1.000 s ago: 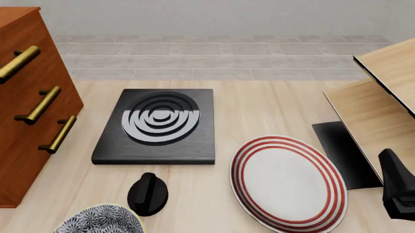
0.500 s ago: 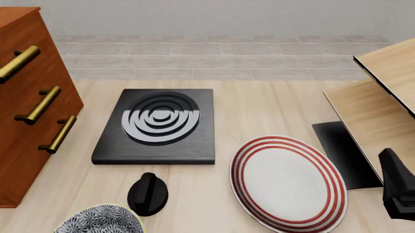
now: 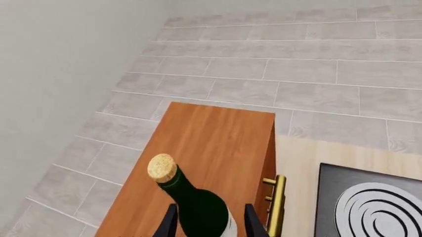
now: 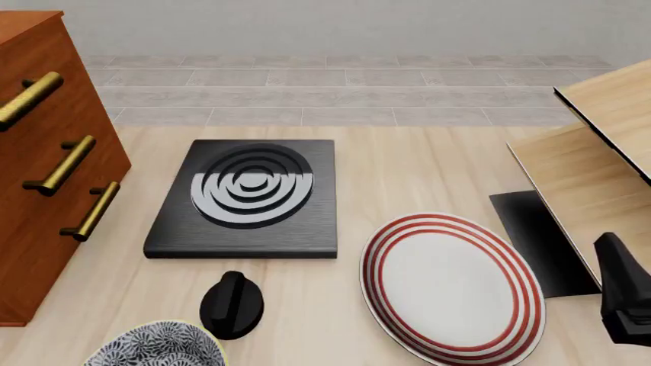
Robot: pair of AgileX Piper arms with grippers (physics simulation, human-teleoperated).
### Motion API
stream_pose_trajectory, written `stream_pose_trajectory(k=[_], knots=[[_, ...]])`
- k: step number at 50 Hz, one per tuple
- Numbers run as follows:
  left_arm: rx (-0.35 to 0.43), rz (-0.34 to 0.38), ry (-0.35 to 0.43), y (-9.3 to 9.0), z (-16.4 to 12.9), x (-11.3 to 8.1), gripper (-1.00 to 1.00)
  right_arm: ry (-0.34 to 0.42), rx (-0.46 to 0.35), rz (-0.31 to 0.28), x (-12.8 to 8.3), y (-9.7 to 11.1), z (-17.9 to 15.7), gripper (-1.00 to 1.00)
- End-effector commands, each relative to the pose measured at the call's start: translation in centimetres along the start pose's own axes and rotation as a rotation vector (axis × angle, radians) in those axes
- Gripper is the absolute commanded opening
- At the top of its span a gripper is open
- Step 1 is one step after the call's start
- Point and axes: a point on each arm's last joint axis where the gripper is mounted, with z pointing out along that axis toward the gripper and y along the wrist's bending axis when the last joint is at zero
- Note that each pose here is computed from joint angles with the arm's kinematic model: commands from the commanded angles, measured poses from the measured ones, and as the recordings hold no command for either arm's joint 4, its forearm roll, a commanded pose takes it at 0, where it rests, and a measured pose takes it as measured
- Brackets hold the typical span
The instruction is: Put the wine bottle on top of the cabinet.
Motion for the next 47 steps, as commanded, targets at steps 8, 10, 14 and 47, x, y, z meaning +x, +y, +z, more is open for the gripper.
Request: stream_pose_trajectory(k=[8, 10, 14, 47], knots=[[0.008, 0.009, -0.027, -0.7, -3.2, 1.6, 1.0, -0.001, 0.0, -0.001, -0.2, 0.0, 0.0, 1.0], [0.011, 0.008, -0.038, -0.8, -3.9, 1.7, 1.0, -0.001, 0.0, -0.002, -0.1, 0.0, 0.0, 1.0], [0.023, 0.017, -0.081, -1.1, -6.0, 1.7, 1.0, -0.001, 0.0, -0.003, -0.1, 0.0, 0.0, 1.0], [0.103, -0.005, -0.276, -1.1, -17.6, 2.4, 1.0, -0.002, 0.002, -0.004, 0.0, 0.0, 0.0, 1.0]])
